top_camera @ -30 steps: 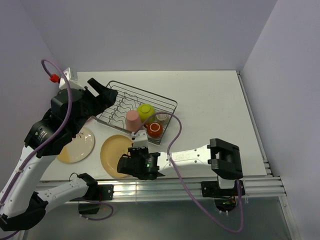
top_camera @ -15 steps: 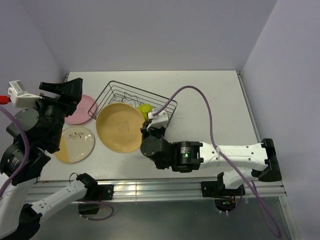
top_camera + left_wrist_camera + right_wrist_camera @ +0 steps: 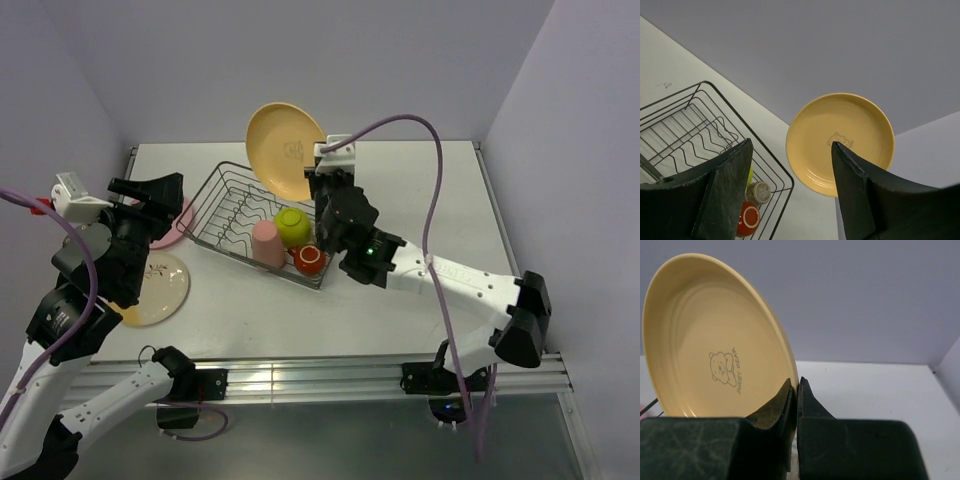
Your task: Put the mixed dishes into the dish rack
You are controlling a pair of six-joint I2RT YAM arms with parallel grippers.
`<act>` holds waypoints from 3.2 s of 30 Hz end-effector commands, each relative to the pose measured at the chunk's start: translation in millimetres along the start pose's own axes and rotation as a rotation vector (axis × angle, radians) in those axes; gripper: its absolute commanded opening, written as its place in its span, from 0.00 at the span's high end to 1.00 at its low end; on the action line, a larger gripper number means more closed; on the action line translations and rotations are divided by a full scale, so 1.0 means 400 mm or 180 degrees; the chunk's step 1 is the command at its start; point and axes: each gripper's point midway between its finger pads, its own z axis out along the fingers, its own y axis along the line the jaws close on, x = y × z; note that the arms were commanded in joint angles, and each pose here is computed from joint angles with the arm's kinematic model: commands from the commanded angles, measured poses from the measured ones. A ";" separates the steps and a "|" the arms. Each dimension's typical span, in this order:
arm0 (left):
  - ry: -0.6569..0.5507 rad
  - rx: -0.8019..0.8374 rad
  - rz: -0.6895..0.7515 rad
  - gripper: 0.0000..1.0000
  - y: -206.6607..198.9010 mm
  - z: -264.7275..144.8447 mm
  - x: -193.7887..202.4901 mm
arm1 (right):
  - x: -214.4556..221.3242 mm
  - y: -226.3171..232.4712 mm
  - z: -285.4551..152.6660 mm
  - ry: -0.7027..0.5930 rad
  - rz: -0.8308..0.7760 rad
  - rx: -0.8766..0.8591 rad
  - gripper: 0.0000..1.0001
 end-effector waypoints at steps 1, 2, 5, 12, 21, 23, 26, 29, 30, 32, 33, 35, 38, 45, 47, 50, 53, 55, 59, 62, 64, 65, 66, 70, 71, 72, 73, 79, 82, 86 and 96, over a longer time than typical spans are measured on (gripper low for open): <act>-0.0130 -0.0013 -0.0098 0.30 0.025 -0.005 -0.007 | -0.095 0.014 0.062 -0.0525 -0.0071 0.0068 1.00; -0.0143 0.0010 -0.0119 0.31 0.027 -0.009 -0.008 | -0.095 0.025 0.073 -0.0582 -0.0294 0.0057 1.00; -0.0061 -0.0005 -0.0032 0.32 0.040 0.002 0.023 | -0.082 0.074 0.111 -0.0794 -0.0608 0.0030 1.00; 0.0011 -0.0213 0.0208 0.32 0.090 0.018 0.063 | -0.017 0.170 0.173 -0.1051 -0.1001 -0.0332 1.00; 0.0053 -0.0223 0.0289 0.31 0.112 0.031 0.098 | 0.081 0.200 0.243 -0.0977 -0.1204 -0.0694 1.00; 0.0120 -0.0222 0.0273 0.31 0.113 0.038 0.118 | 0.099 0.215 0.252 -0.0960 -0.1280 -0.0757 1.00; 0.0198 -0.0281 0.0289 0.31 0.127 0.050 0.149 | 0.121 0.229 0.264 -0.0940 -0.1354 -0.0793 1.00; 0.0232 -0.0379 0.0337 0.31 0.141 0.064 0.169 | 0.148 0.243 0.272 -0.0888 -0.1441 -0.0848 1.00; 0.0211 -0.0431 0.0350 0.30 0.146 0.068 0.168 | 0.165 0.250 0.277 -0.0856 -0.1475 -0.0865 1.00; 0.0232 -0.0527 0.0418 0.30 0.159 0.075 0.177 | 0.194 0.262 0.285 -0.0799 -0.1539 -0.0888 1.00; 0.0200 -0.0573 0.0433 0.30 0.163 0.077 0.171 | 0.203 0.264 0.288 -0.0781 -0.1571 -0.0880 1.00; 0.0211 -0.0629 0.0509 0.30 0.172 0.081 0.176 | 0.225 0.271 0.294 -0.0750 -0.1621 -0.0884 1.00; 0.0216 -0.0639 0.0545 0.29 0.178 0.081 0.180 | 0.245 0.281 0.298 -0.0713 -0.1656 -0.0904 1.00; 0.0252 -0.0611 0.0557 0.29 0.180 0.085 0.193 | 0.265 0.284 0.314 -0.0679 -0.1749 -0.0831 1.00; 0.0272 -0.0620 0.0572 0.29 0.182 0.085 0.198 | 0.264 0.284 0.317 -0.0691 -0.1757 -0.0807 1.00; 0.0283 -0.0609 0.0576 0.29 0.183 0.087 0.202 | 0.253 0.278 0.318 -0.0707 -0.1724 -0.0759 1.00; 0.0299 -0.0614 0.0583 0.29 0.187 0.086 0.208 | 0.257 0.274 0.324 -0.0706 -0.1753 -0.0690 1.00; 0.0306 -0.0614 0.0586 0.29 0.186 0.087 0.209 | 0.272 0.272 0.331 -0.0675 -0.1789 -0.0639 1.00; 0.0295 -0.0614 0.0595 0.28 0.187 0.086 0.205 | 0.289 0.271 0.339 -0.0640 -0.1817 -0.0579 1.00; 0.0301 -0.0619 0.0610 0.28 0.190 0.086 0.207 | 0.305 0.269 0.343 -0.0606 -0.1825 -0.0564 1.00; 0.0309 -0.0613 0.0615 0.28 0.189 0.086 0.209 | 0.312 0.267 0.344 -0.0589 -0.1833 -0.0540 1.00; 0.0312 -0.0624 0.0625 0.28 0.191 0.087 0.210 | 0.317 0.268 0.343 -0.0583 -0.1825 -0.0548 1.00; 0.0313 -0.0633 0.0631 0.28 0.193 0.087 0.211 | 0.319 0.265 0.342 -0.0579 -0.1818 -0.0557 1.00; 0.0338 -0.0634 0.0637 0.28 0.194 0.087 0.217 | 0.335 0.266 0.337 -0.0523 -0.1823 -0.0589 1.00; 0.0340 -0.0628 0.0634 0.28 0.193 0.088 0.217 | 0.337 0.266 0.335 -0.0516 -0.1824 -0.0593 1.00; 0.0340 -0.0629 0.0628 0.28 0.194 0.087 0.217 | 0.342 0.265 0.330 -0.0499 -0.1831 -0.0596 1.00; 0.0339 -0.0629 0.0623 0.28 0.193 0.088 0.217 | 0.341 0.269 0.324 -0.0501 -0.1837 -0.0611 1.00; 0.0371 -0.0625 0.0617 0.28 0.192 0.088 0.223 | 0.366 0.277 0.303 -0.0481 -0.2002 -0.0602 1.00; 0.0380 -0.0622 0.0611 0.28 0.192 0.085 0.222 | 0.365 0.280 0.291 -0.0510 -0.2019 -0.0589 1.00; 0.0339 -0.0620 0.0577 0.28 0.192 0.080 0.211 | 0.366 0.279 0.281 -0.0512 -0.2023 -0.0575 0.87; 0.0345 -0.0615 0.0561 0.28 0.192 0.074 0.208 | 0.378 0.287 0.271 -0.0484 -0.2044 -0.0579 0.63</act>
